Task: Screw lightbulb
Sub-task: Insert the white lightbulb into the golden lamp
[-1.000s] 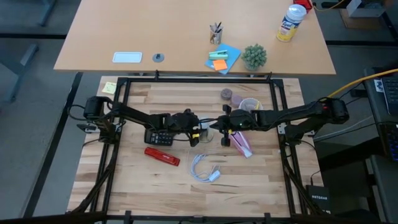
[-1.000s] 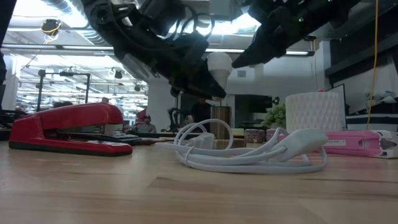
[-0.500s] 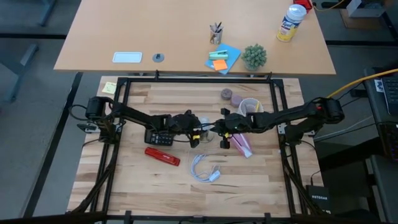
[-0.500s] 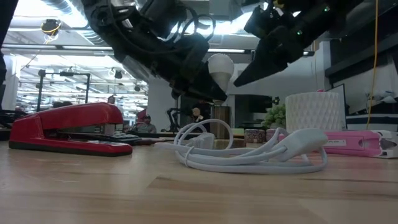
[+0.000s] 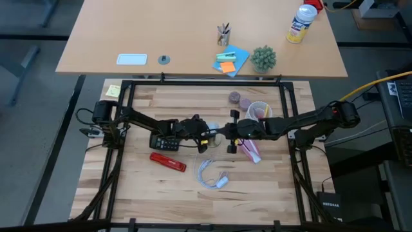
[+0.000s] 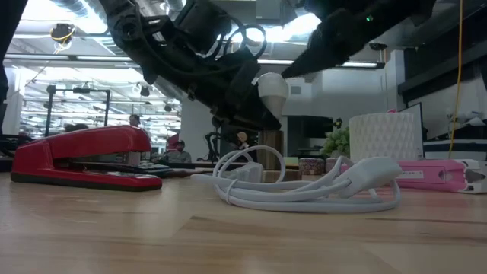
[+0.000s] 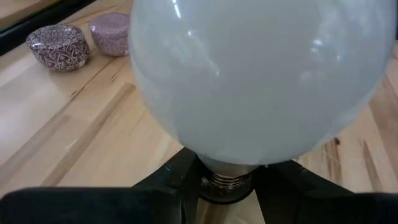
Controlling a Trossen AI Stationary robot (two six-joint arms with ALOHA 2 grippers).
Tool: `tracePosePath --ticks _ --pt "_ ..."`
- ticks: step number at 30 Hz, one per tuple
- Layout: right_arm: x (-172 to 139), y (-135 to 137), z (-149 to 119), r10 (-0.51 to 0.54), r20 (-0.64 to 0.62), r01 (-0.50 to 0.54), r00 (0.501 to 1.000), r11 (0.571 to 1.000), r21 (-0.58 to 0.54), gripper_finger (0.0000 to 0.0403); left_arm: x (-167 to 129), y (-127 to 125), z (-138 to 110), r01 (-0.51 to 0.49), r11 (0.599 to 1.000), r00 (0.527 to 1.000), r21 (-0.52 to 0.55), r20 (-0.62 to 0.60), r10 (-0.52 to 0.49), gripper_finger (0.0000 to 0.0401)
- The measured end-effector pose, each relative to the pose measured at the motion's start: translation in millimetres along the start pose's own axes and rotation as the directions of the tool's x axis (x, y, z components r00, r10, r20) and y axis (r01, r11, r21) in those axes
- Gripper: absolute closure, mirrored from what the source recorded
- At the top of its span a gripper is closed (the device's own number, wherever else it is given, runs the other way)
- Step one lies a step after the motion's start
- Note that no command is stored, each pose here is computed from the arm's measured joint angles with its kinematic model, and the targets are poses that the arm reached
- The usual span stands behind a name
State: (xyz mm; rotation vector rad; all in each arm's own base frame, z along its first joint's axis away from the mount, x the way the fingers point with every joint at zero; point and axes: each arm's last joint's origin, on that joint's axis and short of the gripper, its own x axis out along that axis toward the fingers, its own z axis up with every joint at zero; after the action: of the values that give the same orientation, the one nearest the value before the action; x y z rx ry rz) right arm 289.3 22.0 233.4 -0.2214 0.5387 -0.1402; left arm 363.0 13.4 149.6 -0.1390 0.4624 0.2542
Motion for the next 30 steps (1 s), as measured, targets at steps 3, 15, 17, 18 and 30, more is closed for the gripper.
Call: tracePosePath --ticks 3,15,17,18,30 --pt "0 -1 5 -0.038 0.053 0.039 0.998 0.999 -0.020 0.0395 0 0 0 0.000 1.000 1.000 0.001 -0.001 0.000 0.0283" --pt "9 -12 12 -0.096 0.140 0.104 0.986 0.993 -0.050 0.0395 0 0 0 0.000 1.000 1.000 0.005 -0.003 0.000 0.0283" --pt "16 -15 8 -0.088 0.128 0.095 0.988 0.994 -0.048 0.0395 0 0 0 0.000 1.000 1.000 0.005 -0.002 0.000 0.0283" --pt "19 -15 6 -0.086 0.114 0.092 0.990 0.995 -0.050 0.0395 0 0 -1 0.000 1.000 1.000 0.006 -0.003 0.000 0.0283" --pt "29 -11 2 -0.068 0.103 0.073 0.992 0.996 -0.049 0.0395 0 0 -1 0.000 1.000 1.000 0.008 -0.007 0.000 0.0283"
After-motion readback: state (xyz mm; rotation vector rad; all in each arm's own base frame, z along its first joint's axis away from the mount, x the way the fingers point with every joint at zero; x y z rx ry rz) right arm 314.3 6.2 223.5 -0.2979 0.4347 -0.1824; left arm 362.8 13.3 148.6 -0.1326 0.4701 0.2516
